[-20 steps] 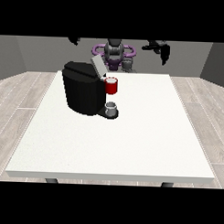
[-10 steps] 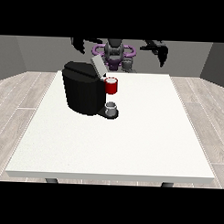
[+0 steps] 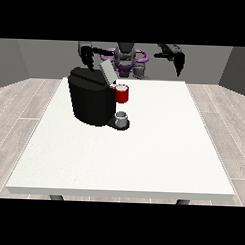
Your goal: Insert the coffee pod into the coffee machine and close the lid
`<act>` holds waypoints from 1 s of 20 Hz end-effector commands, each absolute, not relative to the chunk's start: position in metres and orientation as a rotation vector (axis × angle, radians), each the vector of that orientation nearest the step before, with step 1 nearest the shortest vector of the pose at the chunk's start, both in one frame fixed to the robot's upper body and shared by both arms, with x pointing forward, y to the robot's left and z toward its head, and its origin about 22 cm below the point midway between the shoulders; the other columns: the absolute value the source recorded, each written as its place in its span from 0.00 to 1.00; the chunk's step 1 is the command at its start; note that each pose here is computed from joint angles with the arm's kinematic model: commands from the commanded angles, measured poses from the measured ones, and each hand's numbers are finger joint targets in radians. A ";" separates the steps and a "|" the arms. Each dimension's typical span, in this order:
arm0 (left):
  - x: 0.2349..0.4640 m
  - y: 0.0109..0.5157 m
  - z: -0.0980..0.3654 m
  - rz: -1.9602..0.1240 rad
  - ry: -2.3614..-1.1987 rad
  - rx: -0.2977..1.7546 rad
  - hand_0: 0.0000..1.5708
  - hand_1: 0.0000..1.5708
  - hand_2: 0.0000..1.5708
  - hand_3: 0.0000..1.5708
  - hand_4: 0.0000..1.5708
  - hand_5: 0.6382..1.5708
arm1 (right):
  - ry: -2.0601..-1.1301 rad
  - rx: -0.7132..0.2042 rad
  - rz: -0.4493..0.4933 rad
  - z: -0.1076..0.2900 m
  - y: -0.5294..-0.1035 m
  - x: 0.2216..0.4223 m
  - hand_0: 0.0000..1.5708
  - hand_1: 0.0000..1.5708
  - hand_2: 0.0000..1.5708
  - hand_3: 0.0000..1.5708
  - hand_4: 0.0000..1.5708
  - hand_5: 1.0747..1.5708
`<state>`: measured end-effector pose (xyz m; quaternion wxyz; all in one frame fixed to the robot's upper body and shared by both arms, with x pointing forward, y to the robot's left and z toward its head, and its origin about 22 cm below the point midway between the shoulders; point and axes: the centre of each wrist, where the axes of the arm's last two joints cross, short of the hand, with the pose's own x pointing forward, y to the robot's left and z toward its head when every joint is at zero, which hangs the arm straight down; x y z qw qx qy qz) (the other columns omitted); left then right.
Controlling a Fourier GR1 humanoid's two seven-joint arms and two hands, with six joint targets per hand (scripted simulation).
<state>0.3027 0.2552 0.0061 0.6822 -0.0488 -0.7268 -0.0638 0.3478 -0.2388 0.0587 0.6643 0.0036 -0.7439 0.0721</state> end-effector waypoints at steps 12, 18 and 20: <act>0.296 0.275 0.012 -0.117 -1.685 -0.057 0.00 0.00 0.00 0.00 0.00 1.00 | -1.690 0.018 0.274 0.068 -0.218 0.378 0.00 0.00 0.00 0.00 0.00 1.00; 0.308 0.256 0.030 -0.129 -1.692 -0.059 0.00 0.00 0.00 0.00 0.00 1.00 | -1.714 -0.001 0.261 0.075 -0.211 0.391 0.00 0.00 0.00 0.00 0.00 1.00; 0.303 0.262 0.024 -0.140 -1.715 -0.065 0.00 0.00 0.00 0.00 0.00 1.00 | -1.744 0.007 0.264 0.082 -0.216 0.396 0.00 0.00 0.00 0.00 0.00 1.00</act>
